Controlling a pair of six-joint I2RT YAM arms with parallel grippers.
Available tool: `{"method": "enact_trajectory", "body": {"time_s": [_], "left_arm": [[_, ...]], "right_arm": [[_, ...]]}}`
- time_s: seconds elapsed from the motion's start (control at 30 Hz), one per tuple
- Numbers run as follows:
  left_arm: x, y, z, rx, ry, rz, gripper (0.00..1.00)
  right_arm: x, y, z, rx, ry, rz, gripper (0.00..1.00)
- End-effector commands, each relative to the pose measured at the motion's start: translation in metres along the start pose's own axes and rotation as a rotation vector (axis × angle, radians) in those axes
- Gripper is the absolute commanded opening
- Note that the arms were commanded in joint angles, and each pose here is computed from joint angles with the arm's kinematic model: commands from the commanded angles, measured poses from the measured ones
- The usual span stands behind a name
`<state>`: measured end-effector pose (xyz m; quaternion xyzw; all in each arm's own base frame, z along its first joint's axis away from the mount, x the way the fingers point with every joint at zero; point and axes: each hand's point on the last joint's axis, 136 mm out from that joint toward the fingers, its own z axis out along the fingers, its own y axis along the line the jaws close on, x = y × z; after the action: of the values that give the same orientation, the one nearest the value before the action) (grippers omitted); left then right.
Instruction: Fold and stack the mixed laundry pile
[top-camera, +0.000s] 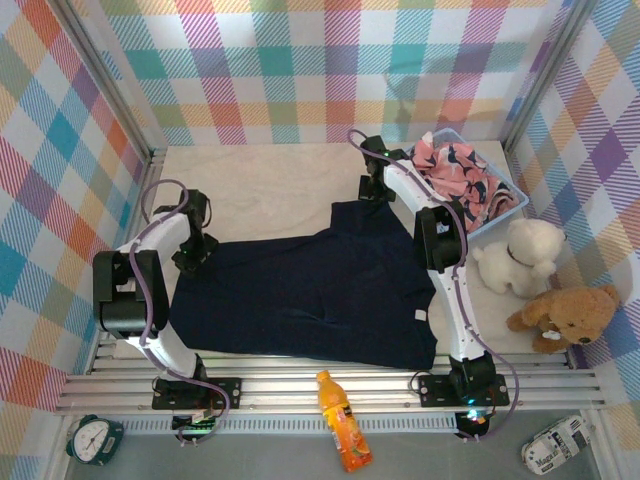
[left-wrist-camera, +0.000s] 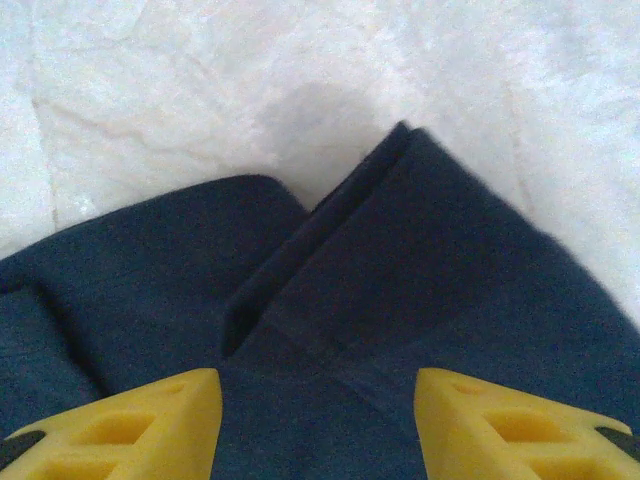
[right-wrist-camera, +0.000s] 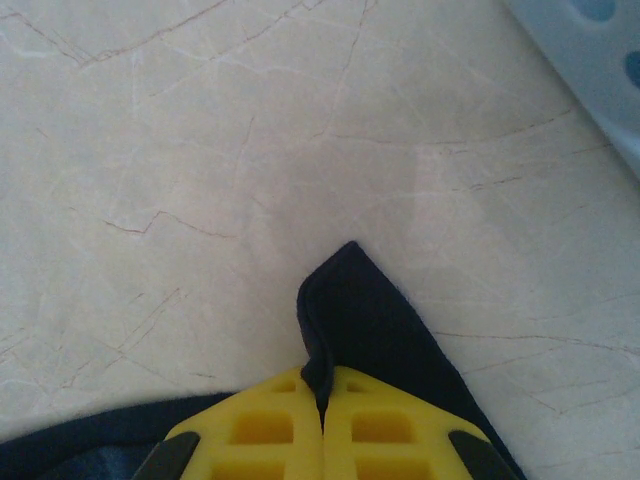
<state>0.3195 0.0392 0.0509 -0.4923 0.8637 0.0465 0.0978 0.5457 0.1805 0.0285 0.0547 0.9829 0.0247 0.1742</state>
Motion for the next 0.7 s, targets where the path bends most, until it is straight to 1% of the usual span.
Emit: {"method": "enact_trajectory", "body": {"time_s": [0.0,0.17,0.27,0.37,0.4,0.53,0.57,0.67], "left_arm": [[-0.003,0.014,0.001,-0.043,-0.022,-0.001,0.56],[-0.004,0.012,0.007,-0.056,-0.024,0.006,0.56],[-0.008,0.007,0.012,-0.056,-0.035,0.013,0.52],[-0.014,0.001,0.014,-0.055,-0.051,0.024,0.41],[-0.017,-0.001,0.015,-0.058,-0.058,0.03,0.36],[-0.028,-0.009,0.013,-0.047,-0.079,0.031,0.09],[-0.03,-0.011,0.011,-0.039,-0.082,0.029,0.05],[-0.041,-0.022,0.002,-0.016,-0.095,0.02,0.03]], "right_arm": [[0.006,-0.006,-0.007,0.017,0.021,0.014,0.0],[0.007,-0.007,-0.005,0.018,0.026,0.016,0.0],[0.008,-0.008,-0.005,0.024,0.029,0.015,0.0],[0.009,-0.009,-0.006,0.031,0.03,0.013,0.0],[0.009,-0.009,-0.006,0.033,0.029,0.011,0.0],[0.004,-0.007,-0.01,0.025,0.014,0.005,0.0],[0.002,-0.007,-0.011,0.023,0.009,0.002,0.0],[-0.007,-0.005,-0.015,0.013,-0.011,-0.01,0.0]]}}
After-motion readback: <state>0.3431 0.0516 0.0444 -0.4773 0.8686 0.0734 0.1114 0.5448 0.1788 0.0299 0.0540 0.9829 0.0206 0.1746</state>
